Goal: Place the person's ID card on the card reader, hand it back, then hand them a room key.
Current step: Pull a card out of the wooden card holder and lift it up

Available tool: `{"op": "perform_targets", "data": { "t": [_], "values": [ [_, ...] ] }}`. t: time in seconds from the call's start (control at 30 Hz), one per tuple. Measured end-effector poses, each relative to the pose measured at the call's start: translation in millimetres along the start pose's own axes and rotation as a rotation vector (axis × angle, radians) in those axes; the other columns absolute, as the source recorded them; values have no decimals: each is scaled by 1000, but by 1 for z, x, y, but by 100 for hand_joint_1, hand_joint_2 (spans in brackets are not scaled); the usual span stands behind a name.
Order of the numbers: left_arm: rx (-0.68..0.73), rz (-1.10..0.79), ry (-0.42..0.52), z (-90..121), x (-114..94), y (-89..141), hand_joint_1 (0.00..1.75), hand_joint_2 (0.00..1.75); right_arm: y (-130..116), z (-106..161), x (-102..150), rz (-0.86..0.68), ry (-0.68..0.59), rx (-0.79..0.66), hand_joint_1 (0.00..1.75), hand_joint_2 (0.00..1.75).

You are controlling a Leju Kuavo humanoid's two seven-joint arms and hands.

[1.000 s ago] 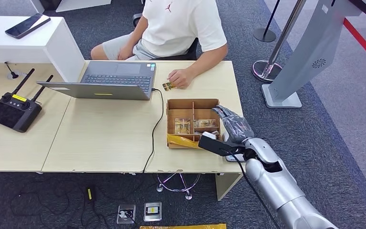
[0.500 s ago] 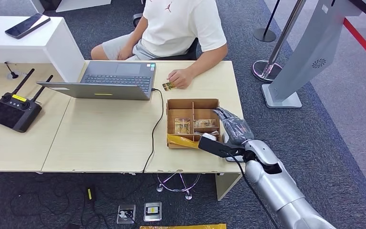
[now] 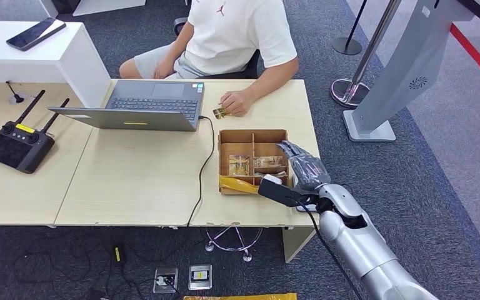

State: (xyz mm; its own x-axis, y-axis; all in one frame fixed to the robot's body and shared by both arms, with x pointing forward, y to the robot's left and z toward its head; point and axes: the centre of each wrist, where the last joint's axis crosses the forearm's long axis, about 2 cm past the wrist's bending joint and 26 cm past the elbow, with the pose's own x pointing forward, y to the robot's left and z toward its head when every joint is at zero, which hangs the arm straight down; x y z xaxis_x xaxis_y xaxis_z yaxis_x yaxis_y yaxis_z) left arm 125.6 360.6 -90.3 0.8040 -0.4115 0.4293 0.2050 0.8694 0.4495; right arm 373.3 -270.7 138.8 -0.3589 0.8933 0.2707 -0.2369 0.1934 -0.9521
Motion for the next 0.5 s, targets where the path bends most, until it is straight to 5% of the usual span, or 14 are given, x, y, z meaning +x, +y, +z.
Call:
{"op": "perform_targets", "data": {
  "t": [0.5],
  "values": [
    [-1, -8, -2, -1, 2, 1, 0, 0, 0, -1, 1, -4, -1, -8, 0, 175]
  ]
}}
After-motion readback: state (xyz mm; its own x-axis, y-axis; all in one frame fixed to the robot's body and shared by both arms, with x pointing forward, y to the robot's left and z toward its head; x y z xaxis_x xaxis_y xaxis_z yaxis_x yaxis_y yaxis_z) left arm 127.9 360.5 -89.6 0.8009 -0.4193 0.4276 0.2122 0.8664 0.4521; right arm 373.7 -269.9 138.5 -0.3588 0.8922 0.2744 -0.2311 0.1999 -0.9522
